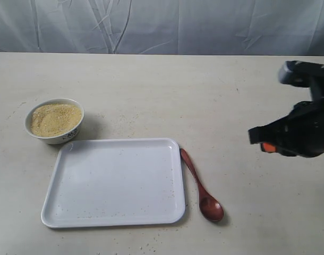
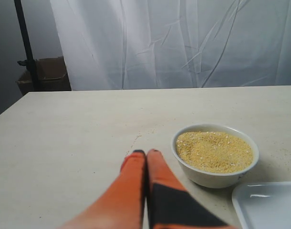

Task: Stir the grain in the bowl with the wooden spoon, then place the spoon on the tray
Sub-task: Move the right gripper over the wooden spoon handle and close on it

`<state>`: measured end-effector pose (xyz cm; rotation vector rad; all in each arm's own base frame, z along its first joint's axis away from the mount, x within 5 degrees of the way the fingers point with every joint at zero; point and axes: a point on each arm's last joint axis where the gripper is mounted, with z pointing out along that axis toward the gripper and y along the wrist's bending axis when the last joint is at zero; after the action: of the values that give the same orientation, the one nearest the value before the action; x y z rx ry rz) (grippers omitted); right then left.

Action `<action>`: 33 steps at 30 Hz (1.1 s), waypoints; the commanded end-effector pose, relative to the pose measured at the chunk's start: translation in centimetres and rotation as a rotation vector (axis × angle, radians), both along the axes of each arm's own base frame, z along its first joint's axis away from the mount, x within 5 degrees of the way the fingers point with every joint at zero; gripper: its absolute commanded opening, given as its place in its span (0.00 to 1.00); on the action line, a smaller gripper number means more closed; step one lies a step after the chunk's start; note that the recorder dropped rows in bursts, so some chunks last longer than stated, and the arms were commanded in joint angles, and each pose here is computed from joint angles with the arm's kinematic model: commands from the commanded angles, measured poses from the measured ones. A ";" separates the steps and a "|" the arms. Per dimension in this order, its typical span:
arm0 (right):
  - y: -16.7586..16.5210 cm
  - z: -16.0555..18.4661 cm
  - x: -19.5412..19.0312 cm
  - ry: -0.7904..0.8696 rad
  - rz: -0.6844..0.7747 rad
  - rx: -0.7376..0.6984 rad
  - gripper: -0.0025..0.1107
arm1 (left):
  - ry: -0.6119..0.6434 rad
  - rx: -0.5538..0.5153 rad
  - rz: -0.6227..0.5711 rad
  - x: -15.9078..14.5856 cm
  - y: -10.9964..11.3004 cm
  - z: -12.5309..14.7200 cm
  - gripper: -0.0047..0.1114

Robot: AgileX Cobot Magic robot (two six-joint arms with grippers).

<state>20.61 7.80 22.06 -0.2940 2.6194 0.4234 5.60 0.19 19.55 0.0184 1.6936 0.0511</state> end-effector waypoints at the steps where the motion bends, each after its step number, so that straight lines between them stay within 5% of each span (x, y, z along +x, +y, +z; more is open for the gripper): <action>1: 3.6 -1.9 0.3 0.001 0.135 -0.030 0.01 | -0.005 -0.006 0.001 0.0 0.0 -0.1 0.04; 12: 11.2 -5.4 2.1 0.143 0.284 -0.104 0.01 | -0.005 -0.006 0.001 0.0 0.0 -0.1 0.04; 18: 13.8 -5.2 3.8 0.215 0.266 -0.316 0.03 | -0.005 -0.006 0.001 0.0 0.0 -0.1 0.04; 25: 15.1 -6.3 4.2 0.159 0.234 -0.371 0.37 | -0.005 -0.006 0.001 0.0 0.0 -0.1 0.04; 33: 15.4 -8.1 4.5 0.176 0.201 -0.364 0.37 | -0.005 -0.006 0.001 0.0 0.0 -0.1 0.04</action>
<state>24.98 23.07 14.57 -0.6730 2.8429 0.0442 5.60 0.19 19.55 0.0184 1.6936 0.0511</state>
